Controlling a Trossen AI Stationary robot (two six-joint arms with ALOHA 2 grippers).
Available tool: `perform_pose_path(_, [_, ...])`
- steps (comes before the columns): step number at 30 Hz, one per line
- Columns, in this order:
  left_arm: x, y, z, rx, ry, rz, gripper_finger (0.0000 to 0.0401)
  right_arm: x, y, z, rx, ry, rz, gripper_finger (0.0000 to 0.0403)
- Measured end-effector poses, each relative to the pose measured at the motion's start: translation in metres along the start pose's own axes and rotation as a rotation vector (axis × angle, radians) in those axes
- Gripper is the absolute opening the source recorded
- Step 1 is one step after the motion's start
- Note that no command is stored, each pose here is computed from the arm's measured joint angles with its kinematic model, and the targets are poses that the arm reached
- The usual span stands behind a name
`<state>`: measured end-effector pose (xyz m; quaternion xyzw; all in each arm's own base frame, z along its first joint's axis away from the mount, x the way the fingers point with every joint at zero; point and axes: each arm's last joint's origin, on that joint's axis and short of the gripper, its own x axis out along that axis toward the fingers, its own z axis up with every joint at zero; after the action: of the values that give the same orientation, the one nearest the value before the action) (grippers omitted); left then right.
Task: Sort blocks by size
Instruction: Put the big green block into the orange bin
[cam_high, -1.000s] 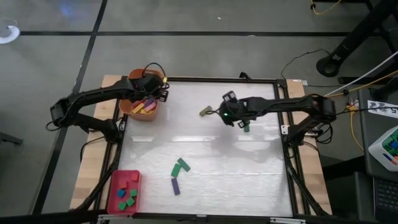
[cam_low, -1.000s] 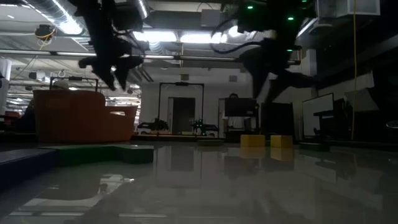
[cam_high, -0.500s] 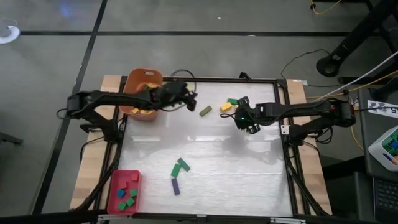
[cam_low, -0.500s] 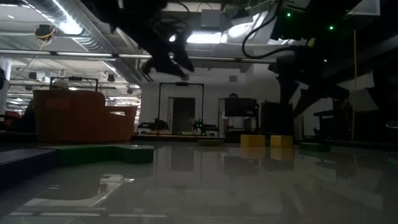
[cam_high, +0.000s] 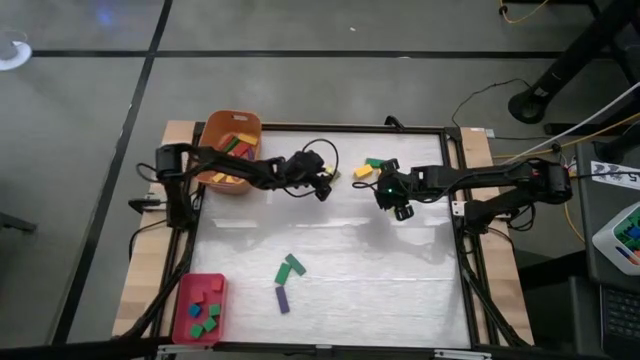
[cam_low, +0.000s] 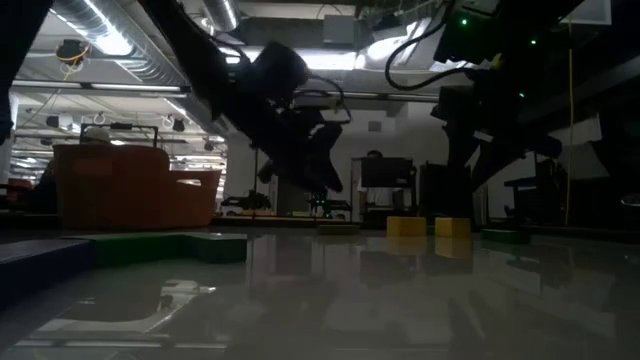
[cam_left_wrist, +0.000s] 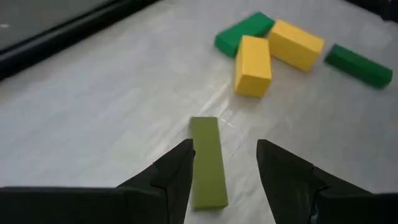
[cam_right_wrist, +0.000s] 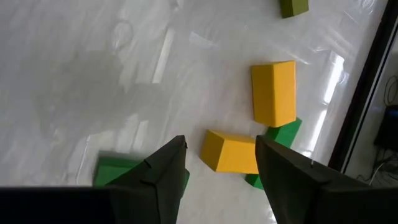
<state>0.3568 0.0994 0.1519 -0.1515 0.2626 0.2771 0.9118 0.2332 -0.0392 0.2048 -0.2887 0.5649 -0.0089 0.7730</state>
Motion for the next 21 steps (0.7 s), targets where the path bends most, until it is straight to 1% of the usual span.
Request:
perform_pose_path(5, [0.011, -0.001, -0.010, 0.055, 0.025, -0.033, 0.0164, 0.000, 0.000, 0.001, 0.004, -0.006, -0.004, 0.0191])
perform_pose_path(9, [0.016, 0.000, -0.016, 0.085, 0.045, -0.029, 0.0164, 0.000, -0.002, 0.002, 0.010, -0.022, -0.016, 0.0191])
perform_pose_path(16, [0.017, 0.000, -0.017, 0.148, 0.048, -0.029, 0.0164, 0.000, -0.003, 0.004, 0.017, -0.043, -0.030, 0.0191])
perform_pose_path(21, [0.026, 0.002, -0.027, 0.163, 0.074, -0.022, 0.0164, 0.000, -0.003, 0.004, 0.018, -0.044, -0.031, 0.0191])
